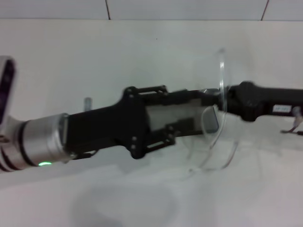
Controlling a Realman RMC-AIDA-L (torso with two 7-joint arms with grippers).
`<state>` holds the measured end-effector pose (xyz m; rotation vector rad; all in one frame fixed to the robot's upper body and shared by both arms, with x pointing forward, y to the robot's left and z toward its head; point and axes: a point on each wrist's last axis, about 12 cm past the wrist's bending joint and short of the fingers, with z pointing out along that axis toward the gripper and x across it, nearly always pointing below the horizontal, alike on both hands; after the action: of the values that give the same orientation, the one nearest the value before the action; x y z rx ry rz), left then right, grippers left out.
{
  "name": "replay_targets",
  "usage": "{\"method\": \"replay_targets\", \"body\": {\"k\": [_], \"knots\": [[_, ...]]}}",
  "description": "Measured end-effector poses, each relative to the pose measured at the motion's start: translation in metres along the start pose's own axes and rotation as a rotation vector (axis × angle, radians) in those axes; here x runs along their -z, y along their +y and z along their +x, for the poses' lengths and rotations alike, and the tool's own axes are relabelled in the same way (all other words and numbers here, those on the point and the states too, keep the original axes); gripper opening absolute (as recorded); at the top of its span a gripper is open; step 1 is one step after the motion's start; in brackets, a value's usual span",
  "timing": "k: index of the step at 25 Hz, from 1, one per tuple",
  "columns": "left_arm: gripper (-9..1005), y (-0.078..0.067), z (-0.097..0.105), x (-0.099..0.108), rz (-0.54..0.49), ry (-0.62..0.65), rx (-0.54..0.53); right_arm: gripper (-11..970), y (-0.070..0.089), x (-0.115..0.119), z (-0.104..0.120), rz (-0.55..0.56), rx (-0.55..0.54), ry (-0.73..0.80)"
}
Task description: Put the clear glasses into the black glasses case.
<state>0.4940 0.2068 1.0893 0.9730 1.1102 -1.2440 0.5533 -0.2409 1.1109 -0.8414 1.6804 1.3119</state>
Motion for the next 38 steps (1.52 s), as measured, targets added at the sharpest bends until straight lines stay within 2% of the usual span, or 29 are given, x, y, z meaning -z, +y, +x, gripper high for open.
{"method": "replay_targets", "body": {"k": [8,14,17,20,25,31,38], "knots": [[515,0.000,-0.003,0.034,-0.146,-0.012,-0.018,103,0.009,0.038,-0.013,0.015,0.050,-0.169],[517,0.002,-0.005,0.044,-0.183,0.004,-0.025,103,0.017,0.044,-0.025,-0.029,0.084,-0.310],[517,0.000,-0.001,0.037,-0.140,0.025,-0.013,103,0.017,0.040,-0.029,-0.033,0.083,-0.370],[518,-0.002,0.005,0.021,-0.064,0.055,0.003,104,0.014,0.031,-0.031,-0.044,0.070,-0.423],[519,-0.003,0.009,-0.001,0.045,0.081,0.027,103,0.001,0.003,-0.033,-0.031,0.002,-0.419],[521,0.000,0.006,-0.009,0.075,0.078,0.026,103,-0.003,-0.012,-0.030,-0.016,-0.021,-0.353],[522,0.003,0.004,-0.012,0.080,0.072,0.015,104,-0.010,-0.018,-0.027,0.033,-0.041,-0.334]]}}
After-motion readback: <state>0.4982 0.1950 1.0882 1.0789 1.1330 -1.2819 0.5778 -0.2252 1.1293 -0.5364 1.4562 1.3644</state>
